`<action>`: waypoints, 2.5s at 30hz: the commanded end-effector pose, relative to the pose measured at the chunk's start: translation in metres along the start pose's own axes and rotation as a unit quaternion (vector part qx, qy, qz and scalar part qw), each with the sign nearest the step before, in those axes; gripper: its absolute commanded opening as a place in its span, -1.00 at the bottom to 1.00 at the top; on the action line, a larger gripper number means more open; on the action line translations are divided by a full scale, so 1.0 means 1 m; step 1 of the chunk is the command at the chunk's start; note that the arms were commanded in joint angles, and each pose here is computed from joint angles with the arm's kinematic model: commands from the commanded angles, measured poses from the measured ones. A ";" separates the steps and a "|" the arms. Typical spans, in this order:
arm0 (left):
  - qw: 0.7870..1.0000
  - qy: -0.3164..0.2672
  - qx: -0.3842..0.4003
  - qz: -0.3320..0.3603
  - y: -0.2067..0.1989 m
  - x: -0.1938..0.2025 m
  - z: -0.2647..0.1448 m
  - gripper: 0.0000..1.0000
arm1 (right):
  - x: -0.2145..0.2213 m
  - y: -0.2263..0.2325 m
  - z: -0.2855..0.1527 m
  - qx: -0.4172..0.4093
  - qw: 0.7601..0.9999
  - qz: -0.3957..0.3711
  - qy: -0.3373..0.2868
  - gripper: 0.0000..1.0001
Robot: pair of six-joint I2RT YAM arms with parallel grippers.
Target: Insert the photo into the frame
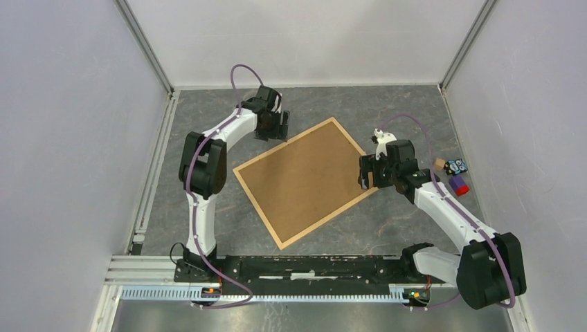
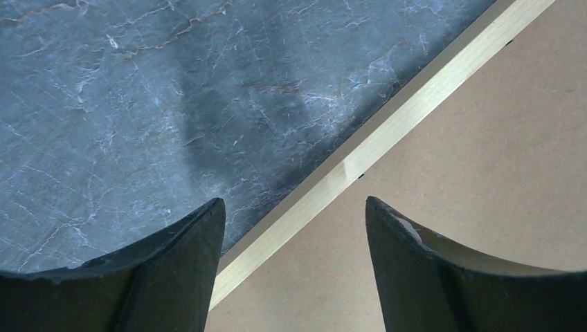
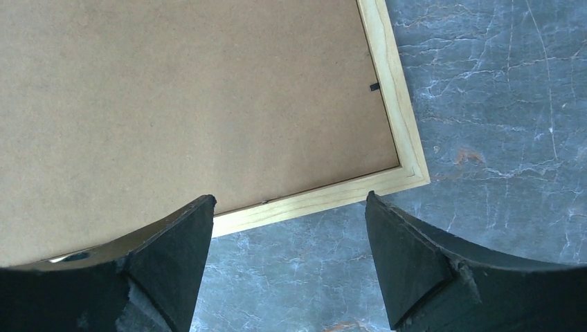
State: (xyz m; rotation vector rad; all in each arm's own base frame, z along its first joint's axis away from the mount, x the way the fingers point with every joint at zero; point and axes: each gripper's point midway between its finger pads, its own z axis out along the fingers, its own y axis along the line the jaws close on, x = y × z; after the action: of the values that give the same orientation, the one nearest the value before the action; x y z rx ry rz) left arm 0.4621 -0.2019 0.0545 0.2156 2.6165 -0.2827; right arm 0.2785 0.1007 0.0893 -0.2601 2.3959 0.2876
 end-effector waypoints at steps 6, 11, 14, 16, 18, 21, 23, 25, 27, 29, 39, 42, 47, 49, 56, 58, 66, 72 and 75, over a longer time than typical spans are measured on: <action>0.999 0.037 -0.004 -0.010 0.004 0.030 0.010 0.34 | -0.014 -0.003 -0.010 0.008 0.999 -0.007 -0.030 0.71; 0.997 0.061 -0.008 -0.046 0.005 0.053 0.010 0.21 | -0.011 -0.004 -0.010 0.014 1.000 -0.001 -0.024 0.70; 0.995 0.069 -0.035 -0.057 0.014 0.062 0.007 0.11 | -0.009 -0.003 -0.010 0.012 1.000 0.003 -0.020 0.69; 0.993 0.085 -0.049 -0.062 0.018 0.069 0.004 -0.02 | -0.006 -0.003 -0.010 0.011 1.000 0.003 -0.017 0.69; 0.989 0.098 -0.085 -0.074 0.030 0.078 0.000 -0.23 | -0.004 -0.006 -0.009 0.018 1.000 0.006 -0.010 0.67; 0.984 0.114 -0.107 -0.091 0.038 0.094 -0.011 -0.46 | -0.001 -0.013 -0.009 0.043 0.999 0.015 -0.002 0.63; 0.981 0.124 -0.114 -0.102 0.040 0.109 -0.021 -0.54 | 0.000 -0.023 -0.009 0.072 0.997 0.021 0.003 0.60; 0.978 0.130 -0.113 -0.119 0.041 0.127 -0.030 -0.61 | 0.001 -0.032 -0.008 0.095 0.995 0.020 0.007 0.60; 0.976 0.145 -0.094 -0.130 0.036 0.152 -0.036 -0.64 | 0.001 -0.038 -0.006 0.111 0.994 0.013 0.013 0.63; 0.975 0.153 -0.078 -0.141 0.033 0.170 -0.046 -0.65 | -0.001 -0.041 -0.004 0.124 0.992 0.015 0.028 0.70; 0.971 0.205 -0.052 -0.110 0.033 0.223 -0.084 -0.38 | -0.040 -0.038 0.022 0.115 0.992 -0.007 0.048 0.73; 0.973 0.193 -0.044 -0.119 0.031 0.219 -0.080 0.08 | -0.049 -0.030 0.039 0.090 0.994 -0.008 0.068 0.72; 0.971 0.207 -0.054 -0.110 0.035 0.222 -0.070 0.04 | -0.061 -0.010 0.055 0.037 0.997 0.005 0.064 0.69; 0.968 0.222 -0.066 -0.098 0.040 0.228 -0.069 -0.18 | -0.063 -0.010 0.059 0.034 0.997 0.000 0.068 0.69; 0.970 0.233 -0.058 -0.047 0.025 0.234 -0.079 -0.66 | -0.070 -0.023 0.065 0.065 0.995 -0.012 0.077 0.70; 0.969 0.239 -0.042 -0.039 0.019 0.235 -0.084 -0.77 | -0.071 -0.021 0.070 0.058 0.995 -0.004 0.079 0.69; 0.973 0.227 -0.017 -0.025 0.004 0.243 -0.086 -0.95 | -0.079 -0.023 0.099 0.063 0.993 0.018 0.103 0.50; 0.970 0.242 0.000 -0.015 -0.012 0.257 -0.081 -0.95 | -0.089 -0.033 0.114 0.073 0.992 0.033 0.102 0.37; 0.969 0.246 -0.004 -0.013 -0.012 0.259 -0.079 -0.95 | -0.088 -0.037 0.123 0.074 0.990 0.044 0.108 0.24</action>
State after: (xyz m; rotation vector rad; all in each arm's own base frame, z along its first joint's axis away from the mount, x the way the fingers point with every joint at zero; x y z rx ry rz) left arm 0.2289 -0.1708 0.0173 0.1710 3.0098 -0.2670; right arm 0.4120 0.1122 0.0492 -0.1874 2.6507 0.1210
